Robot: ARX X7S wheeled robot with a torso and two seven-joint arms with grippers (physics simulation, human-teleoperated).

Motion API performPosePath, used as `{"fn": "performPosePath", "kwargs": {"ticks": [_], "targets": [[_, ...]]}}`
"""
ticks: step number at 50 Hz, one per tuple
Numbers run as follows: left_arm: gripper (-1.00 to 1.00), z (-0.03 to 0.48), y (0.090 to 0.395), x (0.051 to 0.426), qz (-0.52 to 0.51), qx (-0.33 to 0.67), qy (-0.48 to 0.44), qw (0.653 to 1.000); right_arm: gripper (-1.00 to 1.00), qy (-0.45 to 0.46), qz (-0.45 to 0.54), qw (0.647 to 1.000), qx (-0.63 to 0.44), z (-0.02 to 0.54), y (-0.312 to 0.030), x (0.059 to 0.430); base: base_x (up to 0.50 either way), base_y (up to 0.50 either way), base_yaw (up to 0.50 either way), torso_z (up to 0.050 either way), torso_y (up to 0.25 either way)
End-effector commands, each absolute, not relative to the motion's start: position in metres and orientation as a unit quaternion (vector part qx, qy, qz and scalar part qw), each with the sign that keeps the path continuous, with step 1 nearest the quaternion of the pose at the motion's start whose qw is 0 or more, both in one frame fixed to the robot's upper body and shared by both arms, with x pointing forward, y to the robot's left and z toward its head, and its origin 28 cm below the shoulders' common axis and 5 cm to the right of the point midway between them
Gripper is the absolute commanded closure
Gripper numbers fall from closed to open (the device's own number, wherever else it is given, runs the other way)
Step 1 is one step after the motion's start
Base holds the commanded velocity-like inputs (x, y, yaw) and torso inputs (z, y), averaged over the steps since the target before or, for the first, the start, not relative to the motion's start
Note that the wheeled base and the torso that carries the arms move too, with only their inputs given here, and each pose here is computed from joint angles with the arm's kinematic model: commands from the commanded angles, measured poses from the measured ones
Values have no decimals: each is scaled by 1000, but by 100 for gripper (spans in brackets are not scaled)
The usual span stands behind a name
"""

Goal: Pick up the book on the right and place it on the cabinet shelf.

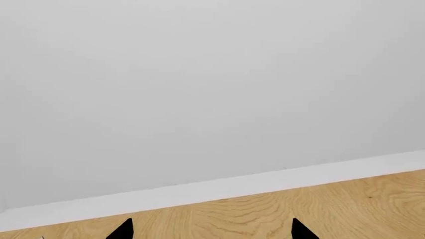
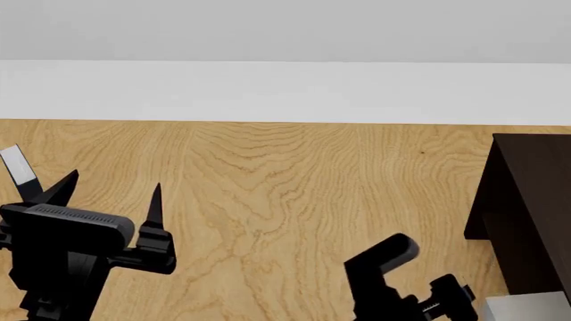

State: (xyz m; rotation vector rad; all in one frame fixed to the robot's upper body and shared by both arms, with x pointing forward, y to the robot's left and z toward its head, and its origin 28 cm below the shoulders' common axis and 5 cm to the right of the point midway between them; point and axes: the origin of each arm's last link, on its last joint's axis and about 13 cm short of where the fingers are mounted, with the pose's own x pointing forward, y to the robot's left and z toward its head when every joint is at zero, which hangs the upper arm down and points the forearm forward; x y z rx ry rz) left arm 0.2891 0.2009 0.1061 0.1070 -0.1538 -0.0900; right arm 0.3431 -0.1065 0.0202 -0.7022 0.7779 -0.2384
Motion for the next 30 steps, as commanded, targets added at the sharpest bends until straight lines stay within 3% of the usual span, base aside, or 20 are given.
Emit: {"fn": "performPosePath", "kwargs": {"ticks": [1, 30], "targets": [[-100, 107, 201, 289, -46, 52, -78, 995, -100, 413, -99, 861, -280, 25, -109, 344, 0, 0, 0, 0, 0], [-100, 108, 201, 289, -46, 50, -79, 995, -100, 461, -133, 823, -303, 26, -126, 337, 0, 0, 0, 0, 0]]}}
